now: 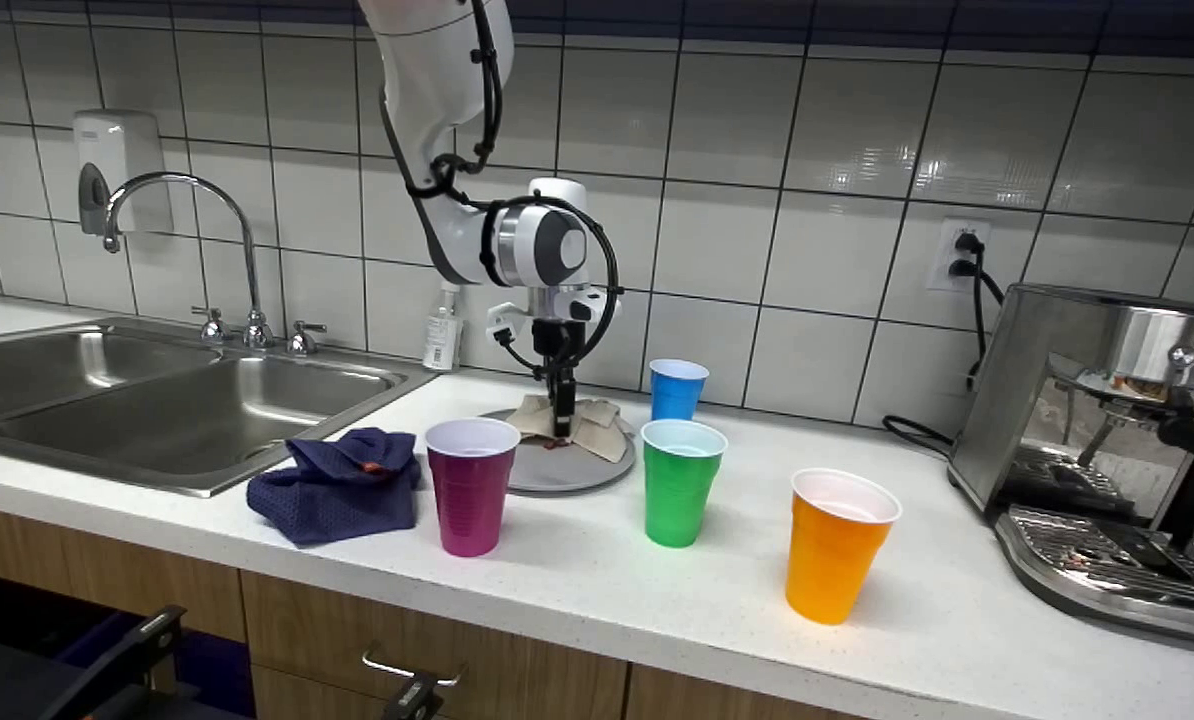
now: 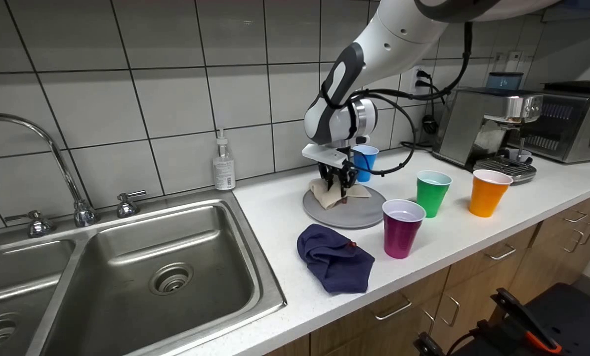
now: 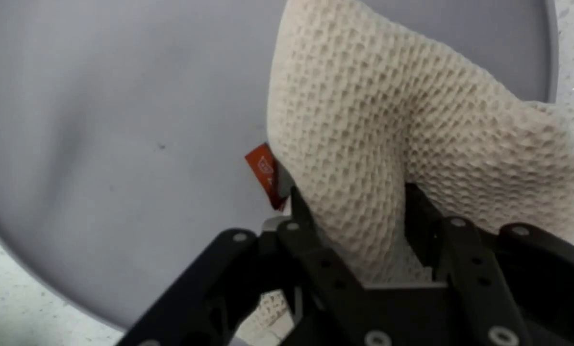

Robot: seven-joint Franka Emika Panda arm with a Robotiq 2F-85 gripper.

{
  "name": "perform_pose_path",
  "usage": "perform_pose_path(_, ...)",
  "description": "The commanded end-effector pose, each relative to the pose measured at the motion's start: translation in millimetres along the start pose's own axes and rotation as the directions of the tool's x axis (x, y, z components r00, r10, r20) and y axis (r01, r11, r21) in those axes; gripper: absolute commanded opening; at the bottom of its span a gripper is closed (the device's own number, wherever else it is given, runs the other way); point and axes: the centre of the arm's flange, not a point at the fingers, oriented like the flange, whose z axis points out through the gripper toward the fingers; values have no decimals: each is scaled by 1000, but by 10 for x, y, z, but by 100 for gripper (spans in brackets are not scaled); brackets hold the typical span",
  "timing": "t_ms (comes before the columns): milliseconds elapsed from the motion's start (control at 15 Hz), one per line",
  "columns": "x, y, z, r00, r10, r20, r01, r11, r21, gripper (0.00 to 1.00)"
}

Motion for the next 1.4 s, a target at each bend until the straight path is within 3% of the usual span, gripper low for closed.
perform_pose_path(0, 33, -77, 15, 1000, 9, 7, -9, 1000, -21, 19)
perform_pose_path(200, 35, -79, 2, 1000, 5, 9, -5, 1000, -21, 1)
perform_pose_path(600, 8, 23, -209, 1000, -2, 0, 2, 1000, 1, 4)
perform_pose_path(1333, -246, -108, -497, 999, -44, -27, 45, 998, 36, 4)
